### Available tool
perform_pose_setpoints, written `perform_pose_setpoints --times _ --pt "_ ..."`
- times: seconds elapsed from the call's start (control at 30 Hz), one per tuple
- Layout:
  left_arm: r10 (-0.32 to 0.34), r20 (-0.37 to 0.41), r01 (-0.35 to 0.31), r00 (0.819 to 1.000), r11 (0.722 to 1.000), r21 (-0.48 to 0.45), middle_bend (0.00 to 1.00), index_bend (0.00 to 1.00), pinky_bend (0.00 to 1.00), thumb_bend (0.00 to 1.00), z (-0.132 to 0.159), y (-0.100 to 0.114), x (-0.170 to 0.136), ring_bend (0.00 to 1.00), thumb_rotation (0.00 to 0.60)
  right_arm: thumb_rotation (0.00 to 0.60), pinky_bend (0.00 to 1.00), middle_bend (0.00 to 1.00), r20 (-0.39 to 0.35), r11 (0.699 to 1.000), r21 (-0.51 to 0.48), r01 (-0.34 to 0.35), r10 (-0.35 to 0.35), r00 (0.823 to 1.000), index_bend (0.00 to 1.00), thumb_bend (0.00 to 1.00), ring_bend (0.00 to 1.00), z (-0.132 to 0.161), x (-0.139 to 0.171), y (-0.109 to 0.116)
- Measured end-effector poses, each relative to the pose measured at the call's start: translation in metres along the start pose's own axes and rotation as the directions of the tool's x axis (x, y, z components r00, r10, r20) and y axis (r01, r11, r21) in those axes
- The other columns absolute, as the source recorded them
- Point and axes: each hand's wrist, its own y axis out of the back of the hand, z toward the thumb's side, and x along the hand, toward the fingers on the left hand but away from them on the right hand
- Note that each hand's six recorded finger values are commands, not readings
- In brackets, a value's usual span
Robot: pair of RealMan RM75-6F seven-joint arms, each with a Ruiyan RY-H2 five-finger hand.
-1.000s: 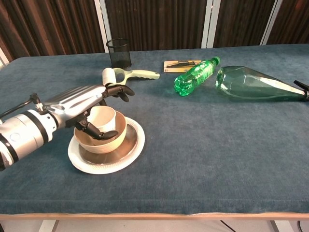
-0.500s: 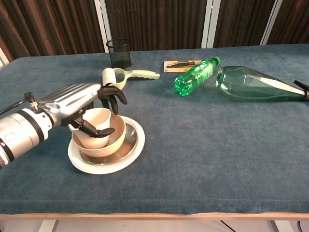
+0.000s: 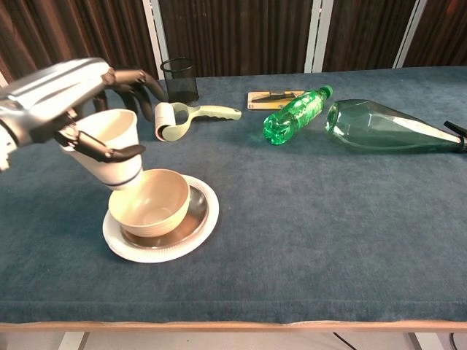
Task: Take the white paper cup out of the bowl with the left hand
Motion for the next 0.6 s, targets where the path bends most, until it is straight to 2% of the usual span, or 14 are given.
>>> perform_pose_setpoints --times 0.1,0.27,0.37,0.6 --pt "0.020 -0.027 -0.019 0.999 0.999 0.045 0.41 0.33 0.64 0.29 -0.012 0.015 -0.015 0.36 0.600 0.600 0.14 0.02 -0.008 1.000 0.003 0.012 -0.012 1.000 0.00 0.08 0.00 0.001 0.005 0.001" --pt "0.012 -0.054 -0.009 0.998 0.998 0.067 0.41 0.33 0.64 0.29 -0.021 0.015 -0.024 0.36 0.600 0.600 0.14 0.02 -0.009 1.000 0.003 0.018 -0.018 1.000 0.00 0.08 0.00 0.001 0.009 0.001" --pt "-0.022 -0.109 0.033 0.994 0.994 0.109 0.41 0.34 0.64 0.29 -0.044 0.008 -0.036 0.36 0.600 0.600 0.14 0.02 -0.011 1.000 0.002 0.028 -0.028 1.000 0.00 0.08 0.00 0.001 0.014 0.001" --pt "-0.110 -0.227 0.152 0.968 0.972 0.179 0.41 0.34 0.63 0.28 -0.089 -0.033 -0.053 0.36 0.600 0.600 0.14 0.02 -0.032 0.999 0.006 0.044 -0.044 0.999 0.00 0.08 0.00 0.002 0.024 0.001"
